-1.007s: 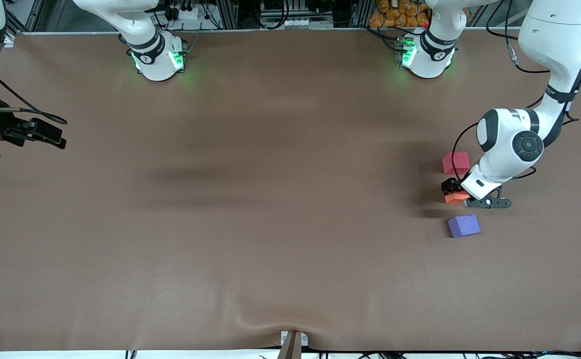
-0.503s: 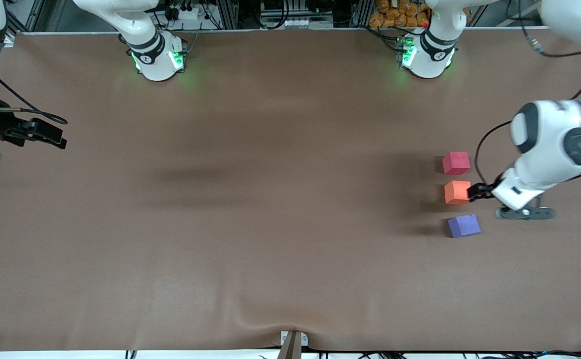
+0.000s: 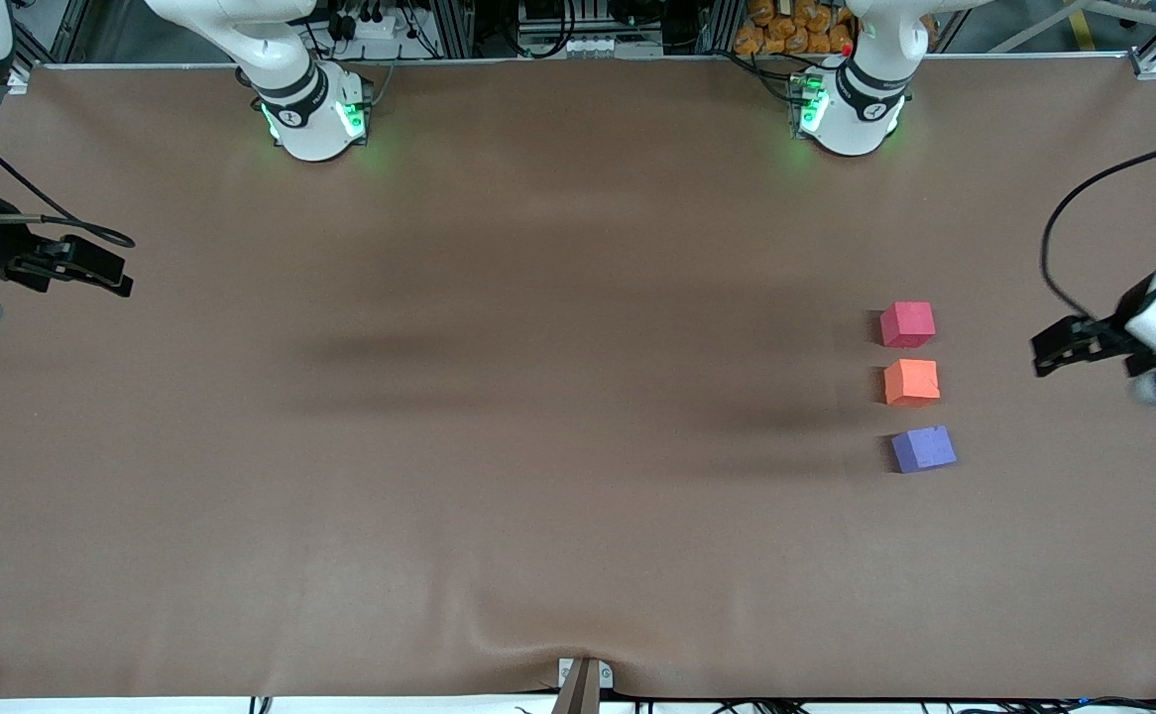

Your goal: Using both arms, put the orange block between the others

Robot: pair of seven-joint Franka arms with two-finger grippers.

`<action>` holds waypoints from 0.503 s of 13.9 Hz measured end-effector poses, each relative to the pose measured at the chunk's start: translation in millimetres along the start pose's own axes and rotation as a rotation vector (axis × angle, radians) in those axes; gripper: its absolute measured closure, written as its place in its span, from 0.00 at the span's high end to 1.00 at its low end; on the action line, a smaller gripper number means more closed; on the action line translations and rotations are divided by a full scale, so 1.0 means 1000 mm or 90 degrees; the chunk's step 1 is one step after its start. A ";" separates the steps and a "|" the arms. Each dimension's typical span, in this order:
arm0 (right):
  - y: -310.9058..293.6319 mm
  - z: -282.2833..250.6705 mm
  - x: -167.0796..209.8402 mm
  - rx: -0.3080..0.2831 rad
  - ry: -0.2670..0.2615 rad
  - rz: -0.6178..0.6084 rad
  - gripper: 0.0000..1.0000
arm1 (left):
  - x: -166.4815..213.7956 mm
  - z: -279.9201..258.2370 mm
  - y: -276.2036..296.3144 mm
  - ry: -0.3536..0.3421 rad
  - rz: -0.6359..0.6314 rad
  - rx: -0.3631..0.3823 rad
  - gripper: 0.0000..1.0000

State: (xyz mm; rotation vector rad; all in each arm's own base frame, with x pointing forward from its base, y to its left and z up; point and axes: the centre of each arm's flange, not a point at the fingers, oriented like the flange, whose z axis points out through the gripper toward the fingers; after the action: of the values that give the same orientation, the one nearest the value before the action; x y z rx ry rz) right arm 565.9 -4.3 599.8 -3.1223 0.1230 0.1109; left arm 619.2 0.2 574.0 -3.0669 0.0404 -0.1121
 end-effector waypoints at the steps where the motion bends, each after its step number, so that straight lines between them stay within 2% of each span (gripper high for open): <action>1: 0.000 0.000 0.000 0.000 0.000 0.000 1.00 | -0.004 -0.011 0.001 -0.013 -0.003 -0.013 1.00; 4: 0.000 0.000 0.000 0.000 0.001 0.000 1.00 | -0.011 -0.027 0.004 -0.045 -0.003 -0.027 1.00; 7: 0.000 0.000 0.000 0.000 0.002 0.000 1.00 | -0.013 -0.047 0.003 -0.027 -0.005 -0.026 1.00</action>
State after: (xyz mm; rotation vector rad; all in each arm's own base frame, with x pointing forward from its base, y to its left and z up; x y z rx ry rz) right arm 566.2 -4.3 600.0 -3.1224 0.1229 0.1066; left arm 602.6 -5.4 619.9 -3.1097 0.0291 -0.0479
